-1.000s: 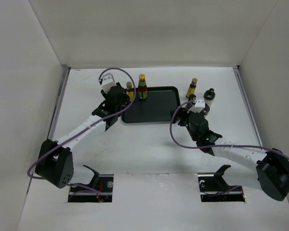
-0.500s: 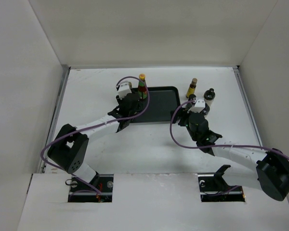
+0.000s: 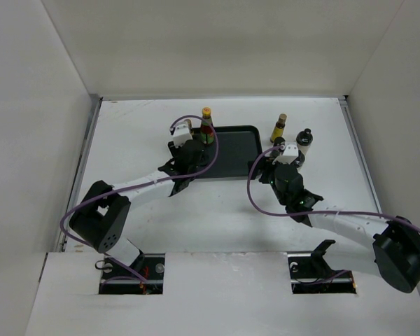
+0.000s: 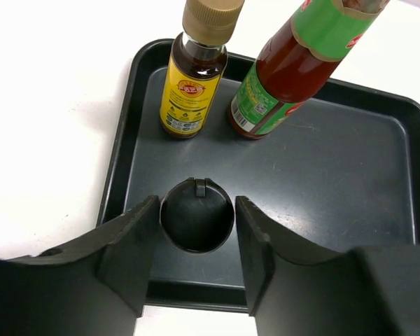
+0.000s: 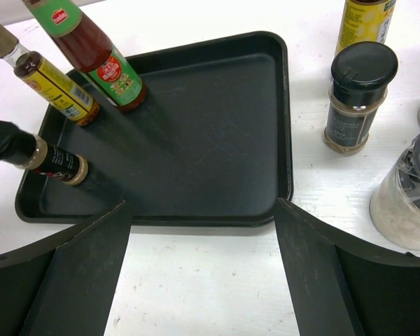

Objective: Organize the condiment bottles

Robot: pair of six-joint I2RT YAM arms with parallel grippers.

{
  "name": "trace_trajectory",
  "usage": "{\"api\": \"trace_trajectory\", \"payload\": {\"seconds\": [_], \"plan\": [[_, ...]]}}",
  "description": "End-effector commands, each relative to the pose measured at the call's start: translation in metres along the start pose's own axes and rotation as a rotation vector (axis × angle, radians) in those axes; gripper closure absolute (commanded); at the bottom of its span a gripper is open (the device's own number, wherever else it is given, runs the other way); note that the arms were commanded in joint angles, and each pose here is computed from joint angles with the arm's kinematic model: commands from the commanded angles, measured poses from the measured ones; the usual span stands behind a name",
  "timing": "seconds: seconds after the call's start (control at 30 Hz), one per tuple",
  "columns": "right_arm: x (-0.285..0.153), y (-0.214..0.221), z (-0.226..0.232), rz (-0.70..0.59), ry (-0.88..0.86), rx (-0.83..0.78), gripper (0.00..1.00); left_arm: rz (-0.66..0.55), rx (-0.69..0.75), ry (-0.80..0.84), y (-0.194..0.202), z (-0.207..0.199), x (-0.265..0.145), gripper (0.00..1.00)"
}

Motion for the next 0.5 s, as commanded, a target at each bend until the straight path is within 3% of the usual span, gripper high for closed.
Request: {"api": "trace_trajectory", "payload": {"seconds": [0.0, 0.13, 0.3, 0.4, 0.47], "plan": [[-0.003, -0.019, 0.010, -0.067, -0.037, 0.045, 0.12, -0.075, -0.036, 0.014, -0.022, -0.003, -0.007, 0.50], [-0.006, -0.025, 0.012, -0.080, -0.047, 0.057, 0.12, -0.100, -0.045, 0.028, -0.032, -0.002, -0.014, 0.31], [-0.009, -0.029, 0.014, -0.088, -0.060, 0.068, 0.16, -0.119, -0.051, 0.044, -0.041, -0.002, -0.021, 0.22], [-0.013, -0.035, 0.017, -0.100, -0.070, 0.081, 0.25, -0.132, -0.062, 0.058, -0.047, 0.000, -0.027, 0.17], [-0.015, -0.040, 0.018, -0.104, -0.073, 0.084, 0.42, -0.149, -0.075, 0.064, -0.052, 0.004, -0.035, 0.15]]}}
Point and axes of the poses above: each gripper's point midway between its finger pads, its own x axis out along the fingers, its own z axis along the line the jaws close on, y = z × x, the point moved 4 cm from there along -x, back along the fingers, and after that the axes turned 9 degrees about x, right-handed, at the moved point
